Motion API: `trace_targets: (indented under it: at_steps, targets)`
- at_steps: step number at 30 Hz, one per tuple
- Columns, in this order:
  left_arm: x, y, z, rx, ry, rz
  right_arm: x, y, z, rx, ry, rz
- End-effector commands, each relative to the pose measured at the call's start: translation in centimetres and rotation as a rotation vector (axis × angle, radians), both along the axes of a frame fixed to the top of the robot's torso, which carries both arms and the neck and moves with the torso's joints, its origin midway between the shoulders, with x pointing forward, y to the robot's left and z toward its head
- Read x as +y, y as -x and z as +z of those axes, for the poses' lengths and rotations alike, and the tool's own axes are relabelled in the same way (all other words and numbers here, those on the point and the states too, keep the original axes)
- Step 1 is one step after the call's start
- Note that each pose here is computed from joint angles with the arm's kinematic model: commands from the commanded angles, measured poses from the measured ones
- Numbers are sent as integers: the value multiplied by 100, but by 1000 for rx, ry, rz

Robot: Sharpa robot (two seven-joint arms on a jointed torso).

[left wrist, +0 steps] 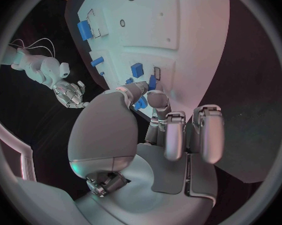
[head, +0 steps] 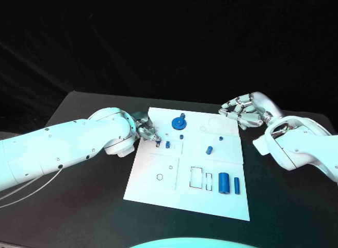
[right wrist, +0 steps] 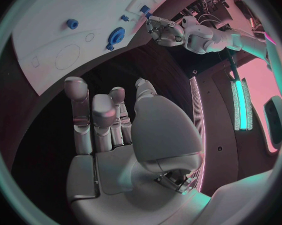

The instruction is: Assemble the parts on the task board

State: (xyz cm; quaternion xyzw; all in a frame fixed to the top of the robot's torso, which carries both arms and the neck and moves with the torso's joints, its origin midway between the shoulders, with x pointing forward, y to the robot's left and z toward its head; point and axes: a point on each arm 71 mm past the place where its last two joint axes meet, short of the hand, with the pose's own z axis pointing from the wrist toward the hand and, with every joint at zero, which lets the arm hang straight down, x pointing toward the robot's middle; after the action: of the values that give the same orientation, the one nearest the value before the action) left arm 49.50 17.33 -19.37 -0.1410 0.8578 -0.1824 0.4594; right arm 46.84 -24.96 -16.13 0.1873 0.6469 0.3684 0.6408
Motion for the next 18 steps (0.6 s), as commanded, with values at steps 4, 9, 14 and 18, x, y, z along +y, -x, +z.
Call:
trace_targets:
  at_steps: [4,9,14,18]
  targets:
    - [-36,20,-47,21,-55,-24,12,10,0,-2,4,12]
    - [-52,19,-79,29,-69,-23,18,12,4,-9,11,16]
    - [-51,17,-87,28,-83,-23,18,13,4,-9,11,16]
    - [-50,20,-91,32,-92,-26,19,15,5,-9,11,16]
